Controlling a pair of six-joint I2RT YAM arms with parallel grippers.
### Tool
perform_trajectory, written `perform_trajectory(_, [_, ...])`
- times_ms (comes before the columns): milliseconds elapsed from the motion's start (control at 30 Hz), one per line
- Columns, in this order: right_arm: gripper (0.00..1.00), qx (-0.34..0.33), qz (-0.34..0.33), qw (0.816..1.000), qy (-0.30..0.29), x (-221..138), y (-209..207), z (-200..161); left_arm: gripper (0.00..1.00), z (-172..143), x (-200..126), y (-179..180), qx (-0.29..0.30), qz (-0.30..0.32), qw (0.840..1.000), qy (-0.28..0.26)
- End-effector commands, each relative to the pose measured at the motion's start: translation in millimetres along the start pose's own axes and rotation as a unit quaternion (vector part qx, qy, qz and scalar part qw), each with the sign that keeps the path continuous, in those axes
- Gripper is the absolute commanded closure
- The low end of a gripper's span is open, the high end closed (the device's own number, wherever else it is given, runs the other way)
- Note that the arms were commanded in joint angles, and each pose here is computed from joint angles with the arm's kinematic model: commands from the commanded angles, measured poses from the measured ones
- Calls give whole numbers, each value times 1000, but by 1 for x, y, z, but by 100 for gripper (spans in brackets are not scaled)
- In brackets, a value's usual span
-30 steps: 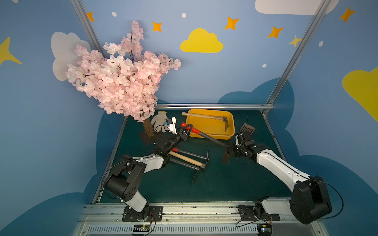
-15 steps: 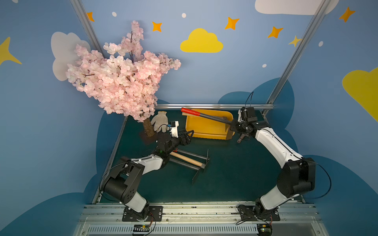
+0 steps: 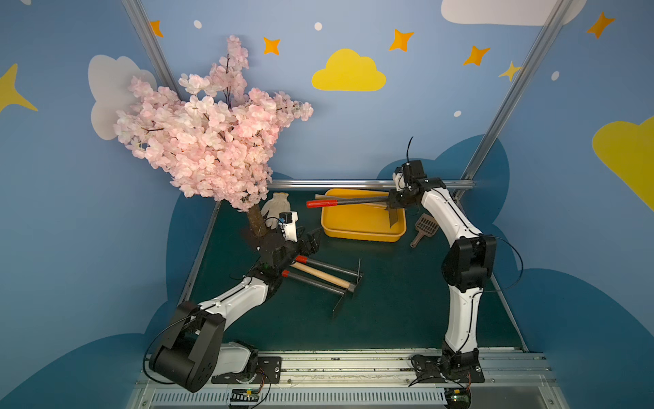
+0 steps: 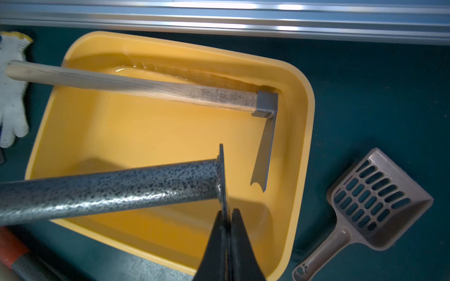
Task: Put the small hoe into the storage box
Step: Place the hoe in the storage box.
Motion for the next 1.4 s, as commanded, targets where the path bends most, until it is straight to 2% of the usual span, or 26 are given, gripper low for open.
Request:
perform_trajectory(0, [100, -29, 15, 999, 24, 1, 1, 3, 18, -2, -12, 6, 26, 30, 999, 21])
perform_trajectory(433, [100, -23, -14, 998, 49, 44, -14, -3, 18, 3, -49, 19, 36, 73, 996, 26])
perform_trajectory(833, [100, 34, -53, 997, 34, 72, -37, -2, 18, 4, -54, 23, 36, 81, 996, 30])
perform_trajectory(1367, [100, 48, -57, 997, 15, 92, -39, 4, 18, 2, -55, 25, 33, 85, 995, 34])
Point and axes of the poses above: each gripper's point midway between its finger pads, its own x axis out along the fingers, its own y axis along the line the jaws close on, z = x × y, the point moved 7 cm from there along -x, back along the fingers, and after that the axes turned 4 degrees about x, right-handed, at the moved point
